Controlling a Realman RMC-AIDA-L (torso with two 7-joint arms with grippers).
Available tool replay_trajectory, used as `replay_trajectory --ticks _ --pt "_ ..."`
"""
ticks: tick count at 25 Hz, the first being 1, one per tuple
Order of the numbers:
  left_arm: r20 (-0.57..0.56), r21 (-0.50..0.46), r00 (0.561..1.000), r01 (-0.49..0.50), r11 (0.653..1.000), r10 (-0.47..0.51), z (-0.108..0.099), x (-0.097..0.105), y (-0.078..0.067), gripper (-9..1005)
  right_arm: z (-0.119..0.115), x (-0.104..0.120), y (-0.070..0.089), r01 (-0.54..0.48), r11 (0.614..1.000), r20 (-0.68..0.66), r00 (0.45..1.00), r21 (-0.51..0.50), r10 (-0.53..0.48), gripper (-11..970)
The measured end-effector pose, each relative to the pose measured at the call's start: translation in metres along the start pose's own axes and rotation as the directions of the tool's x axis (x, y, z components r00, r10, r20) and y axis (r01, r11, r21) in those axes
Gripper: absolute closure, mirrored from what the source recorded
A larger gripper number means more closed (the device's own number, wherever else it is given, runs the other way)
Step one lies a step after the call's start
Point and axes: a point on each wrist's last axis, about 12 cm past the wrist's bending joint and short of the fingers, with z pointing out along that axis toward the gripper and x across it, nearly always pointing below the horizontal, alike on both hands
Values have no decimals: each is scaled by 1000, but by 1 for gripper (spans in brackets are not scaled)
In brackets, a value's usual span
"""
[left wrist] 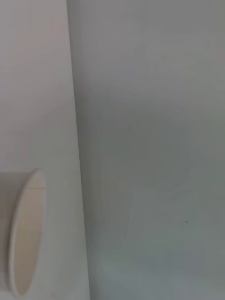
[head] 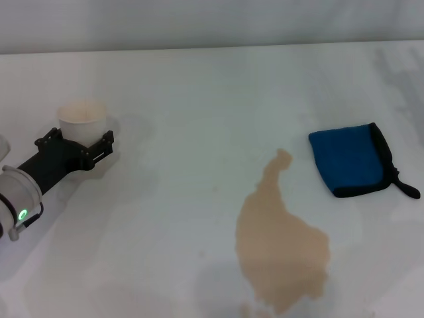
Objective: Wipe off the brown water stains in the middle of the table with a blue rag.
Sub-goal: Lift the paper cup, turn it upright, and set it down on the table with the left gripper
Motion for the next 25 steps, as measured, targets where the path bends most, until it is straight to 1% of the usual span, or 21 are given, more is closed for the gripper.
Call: replay_trajectory --ticks 14,25 --pt "-5 15 1000 -14 1000 14 0 0 -2 120 2 -1 1 0 1000 4 1000 -4 0 93" --pt "-11 15 1000 -4 1000 5 -3 5 -2 122 2 -1 1 1 1000 6 1000 -5 -1 93"
